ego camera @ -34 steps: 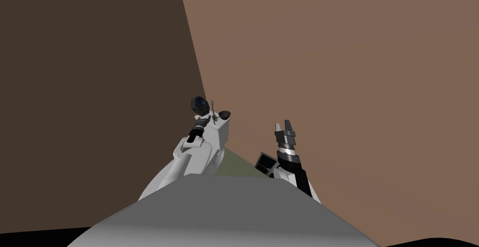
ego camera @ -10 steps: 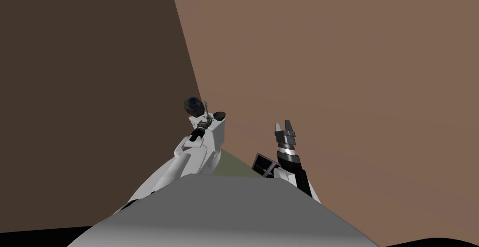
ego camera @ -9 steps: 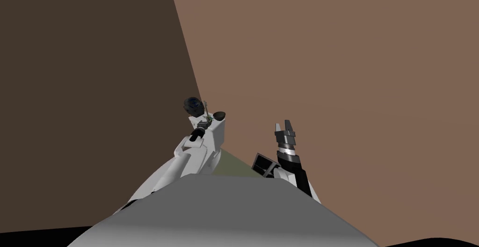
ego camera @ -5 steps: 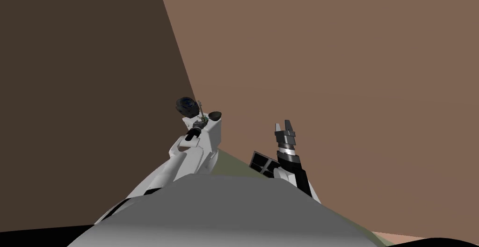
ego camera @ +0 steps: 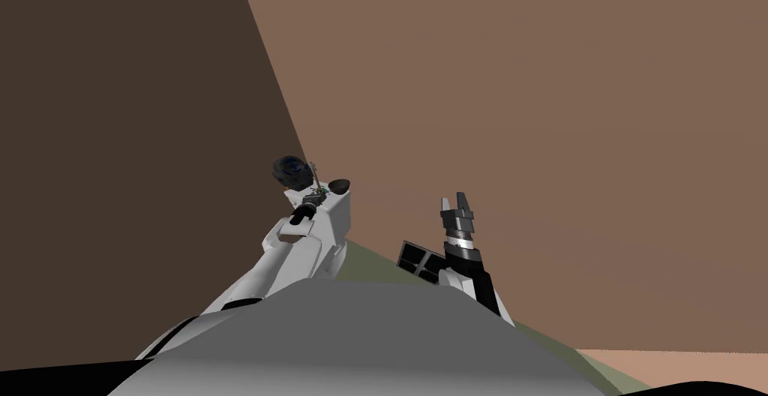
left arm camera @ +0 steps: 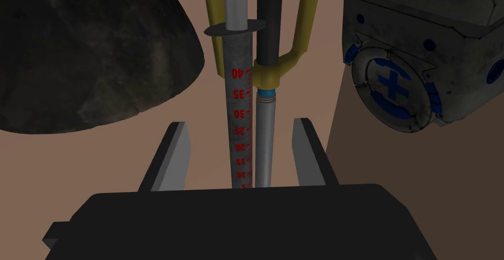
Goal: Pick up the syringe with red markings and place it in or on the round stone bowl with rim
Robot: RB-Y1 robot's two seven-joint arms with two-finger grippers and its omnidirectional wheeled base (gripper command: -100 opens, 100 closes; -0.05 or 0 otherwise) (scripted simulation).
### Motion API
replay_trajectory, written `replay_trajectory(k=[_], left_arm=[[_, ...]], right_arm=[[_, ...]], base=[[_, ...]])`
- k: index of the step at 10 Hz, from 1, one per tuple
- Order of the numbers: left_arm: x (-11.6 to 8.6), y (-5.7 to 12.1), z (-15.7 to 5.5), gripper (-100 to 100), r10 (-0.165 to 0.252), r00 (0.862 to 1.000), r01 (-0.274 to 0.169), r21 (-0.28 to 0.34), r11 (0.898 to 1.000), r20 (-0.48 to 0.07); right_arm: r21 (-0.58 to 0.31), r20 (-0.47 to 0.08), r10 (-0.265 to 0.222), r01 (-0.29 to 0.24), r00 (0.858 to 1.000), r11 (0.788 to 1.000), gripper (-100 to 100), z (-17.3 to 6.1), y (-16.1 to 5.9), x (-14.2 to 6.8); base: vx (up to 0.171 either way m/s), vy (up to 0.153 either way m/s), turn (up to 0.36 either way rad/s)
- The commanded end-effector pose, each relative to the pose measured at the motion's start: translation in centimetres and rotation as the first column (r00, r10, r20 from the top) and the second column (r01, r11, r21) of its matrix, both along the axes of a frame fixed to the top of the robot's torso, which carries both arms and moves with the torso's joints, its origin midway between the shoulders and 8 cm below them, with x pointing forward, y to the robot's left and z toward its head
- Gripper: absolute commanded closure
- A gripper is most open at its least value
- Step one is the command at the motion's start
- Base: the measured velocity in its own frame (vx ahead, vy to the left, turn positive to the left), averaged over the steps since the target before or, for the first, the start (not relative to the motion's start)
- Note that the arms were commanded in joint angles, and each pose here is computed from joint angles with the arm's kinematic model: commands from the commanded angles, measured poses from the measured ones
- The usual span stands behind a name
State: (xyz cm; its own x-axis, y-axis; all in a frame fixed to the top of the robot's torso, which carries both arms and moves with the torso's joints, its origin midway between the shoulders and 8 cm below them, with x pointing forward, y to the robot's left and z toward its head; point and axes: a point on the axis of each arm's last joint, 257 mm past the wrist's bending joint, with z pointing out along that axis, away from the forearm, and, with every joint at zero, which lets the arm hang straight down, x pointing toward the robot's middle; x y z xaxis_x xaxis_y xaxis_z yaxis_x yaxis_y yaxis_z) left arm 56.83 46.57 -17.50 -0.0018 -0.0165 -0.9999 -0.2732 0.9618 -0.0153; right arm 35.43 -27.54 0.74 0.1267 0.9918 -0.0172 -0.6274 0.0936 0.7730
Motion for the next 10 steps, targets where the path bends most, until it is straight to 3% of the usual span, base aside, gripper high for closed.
replay_trajectory(k=[1,4,5,6,9,10], left_arm=[[0.0,0.0,0.0,100,0.000,1.000,0.000,0.000,1.000,0.000],[0.0,0.0,0.0,100,0.000,1.000,0.000,0.002,1.000,0.000],[0.0,0.0,0.0,0,0.000,1.000,0.000,0.002,1.000,0.000],[0.3,-2.4,-0.2,100,-0.025,1.000,0.025,0.001,1.000,-0.003],[0.5,-5.1,-0.4,100,-0.055,0.998,0.055,0.002,0.998,-0.004],[0.5,-6.9,-0.5,100,-0.075,0.997,0.075,0.001,0.997,-0.004]], right_arm=[[0.000,0.000,0.000,0.000,1.000,1.000,0,0.0,0.0,0.0],[0.000,0.000,0.000,0.000,1.000,1.000,0,0.0,0.0,0.0],[0.000,0.000,0.000,0.000,1.000,1.000,0,0.0,0.0,0.0],[0.000,0.000,0.000,0.000,1.000,1.000,0,0.0,0.0,0.0],[0.000,0.000,0.000,0.000,1.000,1.000,0,0.0,0.0,0.0],[0.000,0.000,0.000,0.000,1.000,1.000,0,0.0,0.0,0.0]], base=[[0.000,0.000,0.000],[0.000,0.000,0.000],[0.000,0.000,0.000],[0.008,0.031,0.183],[0.018,0.035,0.125],[0.018,0.036,0.157]])
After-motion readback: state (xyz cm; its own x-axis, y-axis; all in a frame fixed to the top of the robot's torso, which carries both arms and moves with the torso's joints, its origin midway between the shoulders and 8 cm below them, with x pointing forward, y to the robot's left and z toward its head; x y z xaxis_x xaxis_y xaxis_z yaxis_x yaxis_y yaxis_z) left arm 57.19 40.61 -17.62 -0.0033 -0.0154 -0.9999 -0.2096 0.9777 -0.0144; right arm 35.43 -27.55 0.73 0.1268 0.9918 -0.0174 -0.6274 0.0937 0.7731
